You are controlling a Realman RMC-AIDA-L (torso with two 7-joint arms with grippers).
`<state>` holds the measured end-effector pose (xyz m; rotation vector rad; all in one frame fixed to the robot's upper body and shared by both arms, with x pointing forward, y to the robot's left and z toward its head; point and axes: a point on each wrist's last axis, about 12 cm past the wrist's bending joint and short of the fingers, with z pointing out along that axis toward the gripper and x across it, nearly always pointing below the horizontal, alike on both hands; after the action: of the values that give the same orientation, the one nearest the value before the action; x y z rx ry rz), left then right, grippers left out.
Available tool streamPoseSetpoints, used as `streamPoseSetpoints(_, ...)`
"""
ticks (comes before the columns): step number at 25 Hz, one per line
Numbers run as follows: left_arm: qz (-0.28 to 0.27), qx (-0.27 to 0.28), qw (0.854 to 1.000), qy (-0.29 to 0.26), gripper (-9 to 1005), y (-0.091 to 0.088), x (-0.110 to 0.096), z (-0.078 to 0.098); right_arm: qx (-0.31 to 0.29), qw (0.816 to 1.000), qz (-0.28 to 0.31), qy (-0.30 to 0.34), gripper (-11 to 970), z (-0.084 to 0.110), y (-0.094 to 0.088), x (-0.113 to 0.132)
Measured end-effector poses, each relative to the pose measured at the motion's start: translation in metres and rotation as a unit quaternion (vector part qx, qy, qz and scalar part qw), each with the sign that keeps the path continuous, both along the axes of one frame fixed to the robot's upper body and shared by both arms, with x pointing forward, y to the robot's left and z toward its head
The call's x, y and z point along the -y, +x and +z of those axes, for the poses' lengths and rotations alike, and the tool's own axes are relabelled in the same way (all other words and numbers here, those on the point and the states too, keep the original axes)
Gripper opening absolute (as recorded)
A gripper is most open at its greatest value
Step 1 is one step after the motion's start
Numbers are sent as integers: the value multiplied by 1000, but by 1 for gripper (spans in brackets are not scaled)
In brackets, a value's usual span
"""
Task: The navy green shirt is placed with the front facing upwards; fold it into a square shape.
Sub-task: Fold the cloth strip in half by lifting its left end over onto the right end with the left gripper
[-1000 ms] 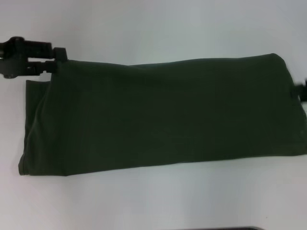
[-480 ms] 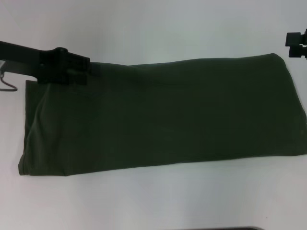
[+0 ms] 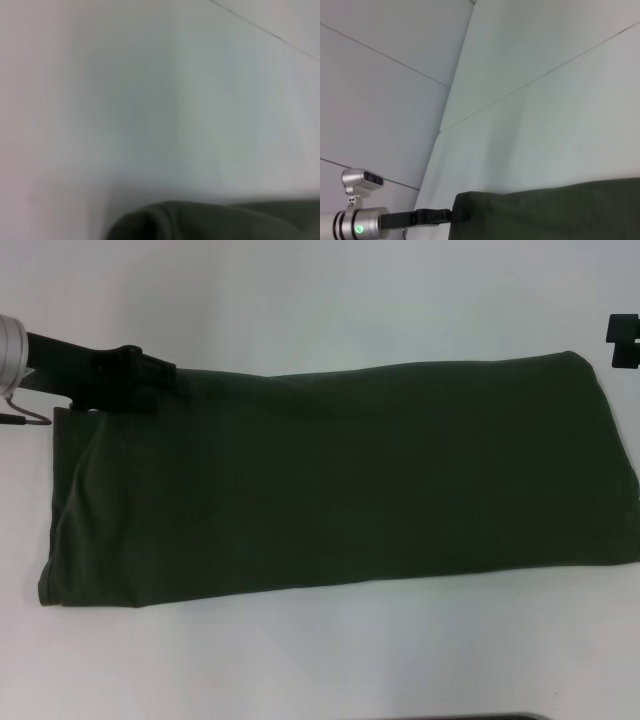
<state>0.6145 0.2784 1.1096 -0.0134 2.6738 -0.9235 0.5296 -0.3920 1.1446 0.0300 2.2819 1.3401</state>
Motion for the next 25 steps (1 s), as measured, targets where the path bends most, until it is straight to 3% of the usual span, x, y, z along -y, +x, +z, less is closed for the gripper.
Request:
streamPoseSetpoints(15,26,-7,996,82,548,6,-8,-10,-4,1000,2,2,703,-1,-1,-1)
streamPoseSetpoints(25,31,-12,998,59,547,2,-18,2,-7,1000,3,4,701,-2,-3,0)
